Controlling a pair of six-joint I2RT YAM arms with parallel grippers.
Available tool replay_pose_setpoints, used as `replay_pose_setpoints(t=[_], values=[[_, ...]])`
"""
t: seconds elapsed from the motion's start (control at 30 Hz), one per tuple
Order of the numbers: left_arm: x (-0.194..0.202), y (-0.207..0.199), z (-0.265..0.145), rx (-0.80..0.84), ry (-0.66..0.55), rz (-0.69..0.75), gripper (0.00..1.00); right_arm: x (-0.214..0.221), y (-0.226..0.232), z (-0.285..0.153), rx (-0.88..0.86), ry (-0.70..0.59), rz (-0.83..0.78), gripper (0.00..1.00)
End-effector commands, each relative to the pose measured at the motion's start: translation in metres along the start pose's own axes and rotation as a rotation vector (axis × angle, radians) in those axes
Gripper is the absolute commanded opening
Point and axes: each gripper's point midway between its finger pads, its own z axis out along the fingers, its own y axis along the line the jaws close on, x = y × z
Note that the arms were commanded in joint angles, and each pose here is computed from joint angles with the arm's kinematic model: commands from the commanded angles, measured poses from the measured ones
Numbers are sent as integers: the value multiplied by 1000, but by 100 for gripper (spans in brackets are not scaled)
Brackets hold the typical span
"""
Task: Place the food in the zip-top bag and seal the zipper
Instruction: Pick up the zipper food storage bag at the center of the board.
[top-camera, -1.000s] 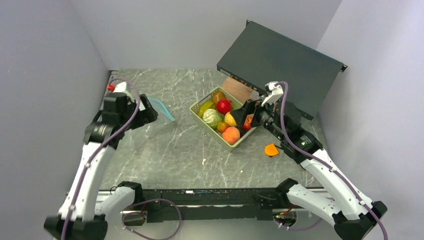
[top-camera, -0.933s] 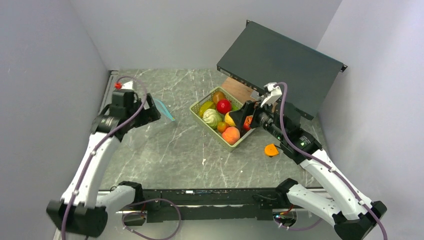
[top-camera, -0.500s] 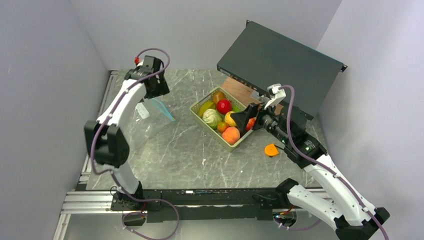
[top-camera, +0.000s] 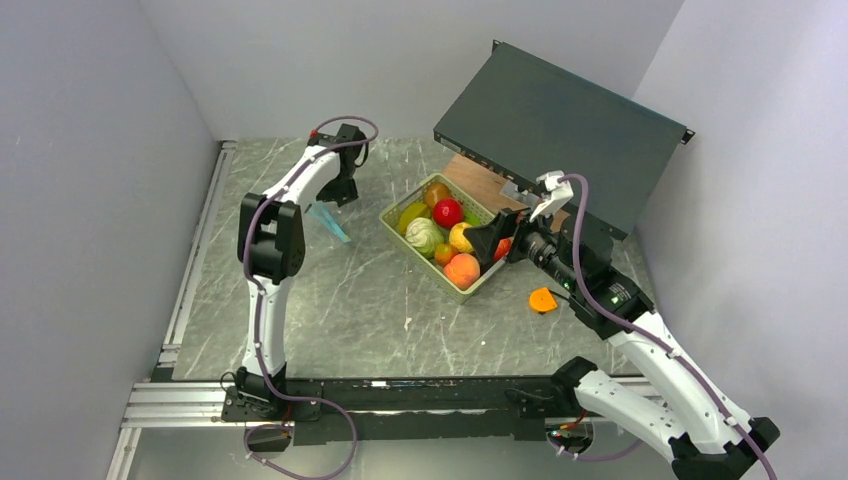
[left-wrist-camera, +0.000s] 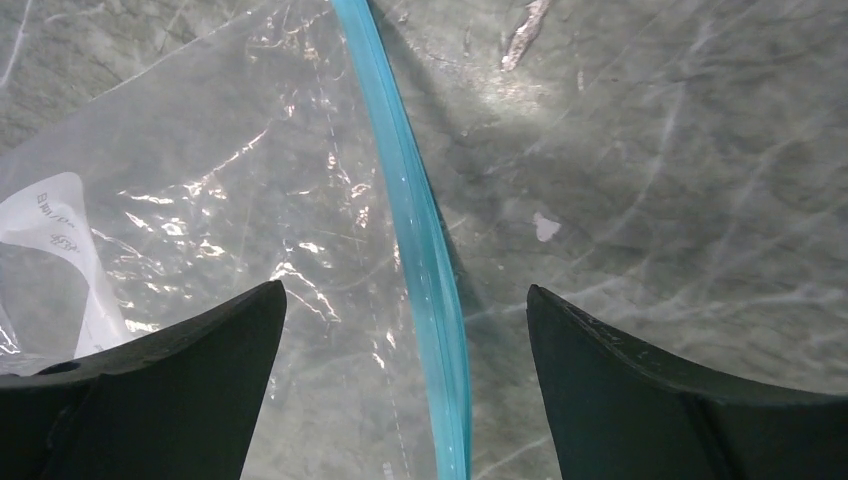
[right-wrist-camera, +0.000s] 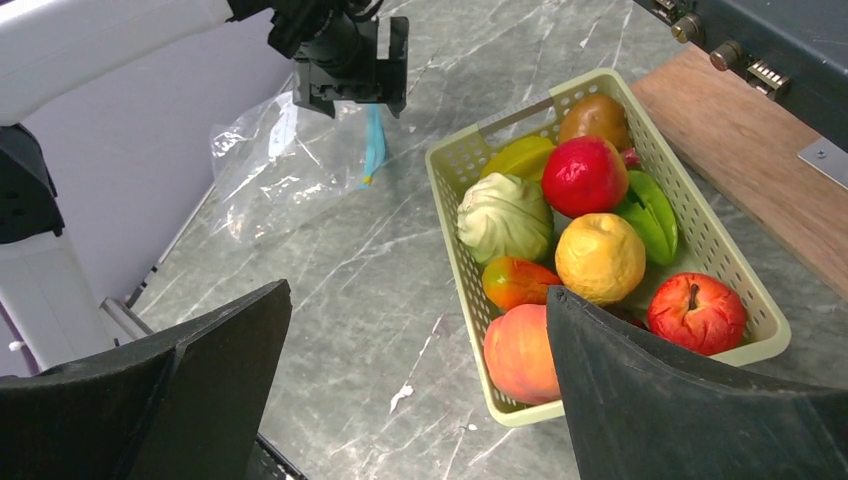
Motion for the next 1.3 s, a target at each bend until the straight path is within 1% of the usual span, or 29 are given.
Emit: replay_pose_setpoints(t=[0.0,0.1,0.23,0.33,0.4,0.43,0.5,0.6,0.7,0.8,0.87,0.93,0.97,1.0,1.03,1.2,1.27], values=[[-3,12,3,-90,-25,24,95,-3,-3,0,7,-22,-15,100],[6,15,8,-134,-13,69,93,0,-3,2,5,-16,-11,100],[12,17,15,-156,-16,109,85,2,-2,5,0,-8,-4,100],[15,19,18,-165,-11,126,73,3,-3,6,3,-3,1,100],[17,18,20,-164,-5,138,63,4,-3,7,5,3,5,100],[18,17,21,-159,-4,143,61,5,-3,7,6,6,7,100],[20,15,22,-154,1,153,61,5,-3,8,6,14,10,100],[25,14,27,-158,19,172,66,7,-2,9,4,21,15,100],[33,15,33,-171,40,188,66,8,-2,10,2,26,20,100],[39,18,36,-180,56,199,53,8,-2,11,4,31,24,100],[39,20,33,-176,51,196,38,8,-2,11,5,33,24,100],[35,20,27,-156,38,199,28,8,-2,11,6,35,21,100],[32,20,22,-144,31,197,21,9,-2,12,6,36,21,100],[29,21,17,-135,25,194,7,10,-2,13,6,40,23,100],[26,24,10,-129,17,187,0,11,-2,14,5,43,25,100],[19,41,-29,-46,-37,159,0,16,-1,20,-2,66,30,100],[30,50,-42,9,-47,151,0,18,-3,22,5,79,34,100]])
